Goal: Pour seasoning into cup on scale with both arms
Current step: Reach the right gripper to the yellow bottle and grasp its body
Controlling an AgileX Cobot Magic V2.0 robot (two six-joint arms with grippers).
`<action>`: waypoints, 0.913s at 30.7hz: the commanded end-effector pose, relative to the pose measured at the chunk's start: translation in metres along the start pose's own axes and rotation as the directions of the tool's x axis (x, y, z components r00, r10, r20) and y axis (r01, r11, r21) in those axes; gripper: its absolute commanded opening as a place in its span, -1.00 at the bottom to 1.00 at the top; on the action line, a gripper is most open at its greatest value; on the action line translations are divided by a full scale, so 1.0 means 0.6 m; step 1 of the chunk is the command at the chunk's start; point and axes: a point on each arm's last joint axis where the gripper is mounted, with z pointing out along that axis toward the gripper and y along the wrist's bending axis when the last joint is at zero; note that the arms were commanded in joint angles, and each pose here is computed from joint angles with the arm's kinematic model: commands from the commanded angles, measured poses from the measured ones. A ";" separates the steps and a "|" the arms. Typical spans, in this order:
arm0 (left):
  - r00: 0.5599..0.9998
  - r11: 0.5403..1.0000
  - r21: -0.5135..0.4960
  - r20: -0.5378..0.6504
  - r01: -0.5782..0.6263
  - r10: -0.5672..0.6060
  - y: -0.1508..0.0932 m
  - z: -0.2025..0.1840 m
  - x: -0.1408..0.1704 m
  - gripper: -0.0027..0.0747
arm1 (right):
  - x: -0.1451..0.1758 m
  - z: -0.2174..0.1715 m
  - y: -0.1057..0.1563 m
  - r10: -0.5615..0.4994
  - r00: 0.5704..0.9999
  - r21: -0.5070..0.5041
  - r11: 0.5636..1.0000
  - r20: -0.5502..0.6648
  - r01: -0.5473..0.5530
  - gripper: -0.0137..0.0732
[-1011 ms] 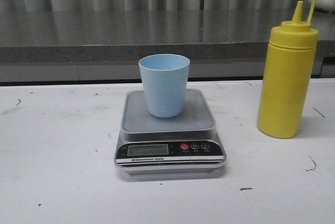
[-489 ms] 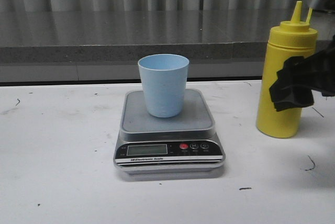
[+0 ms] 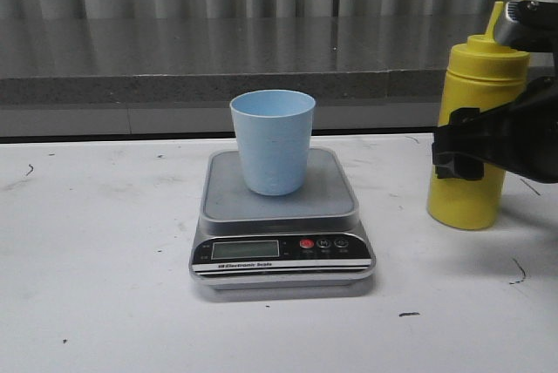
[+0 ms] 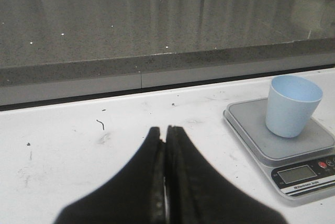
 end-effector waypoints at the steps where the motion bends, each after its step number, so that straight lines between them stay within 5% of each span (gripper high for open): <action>1: 0.994 1.000 0.003 0.106 0.020 -0.021 -0.001 -0.004 -0.027 -0.98 | -0.037 0.001 0.005 0.002 0.983 -0.013 1.000 0.184 0.001 0.69; 9: 0.994 1.000 0.003 0.106 0.020 -0.021 -0.001 -0.004 -0.027 -0.98 | -0.025 0.020 0.001 0.004 0.965 -0.003 1.000 0.263 -0.004 0.69; 19: 0.994 1.000 0.003 0.106 0.020 -0.021 -0.001 -0.004 -0.027 -0.98 | -0.003 0.042 -0.004 0.185 0.917 -0.060 0.983 0.354 -0.175 0.69; 28: 0.994 1.000 0.003 0.106 0.020 -0.021 -0.001 -0.004 -0.027 -0.98 | -0.002 0.048 -0.003 0.176 0.896 -0.077 0.984 0.408 -0.158 0.59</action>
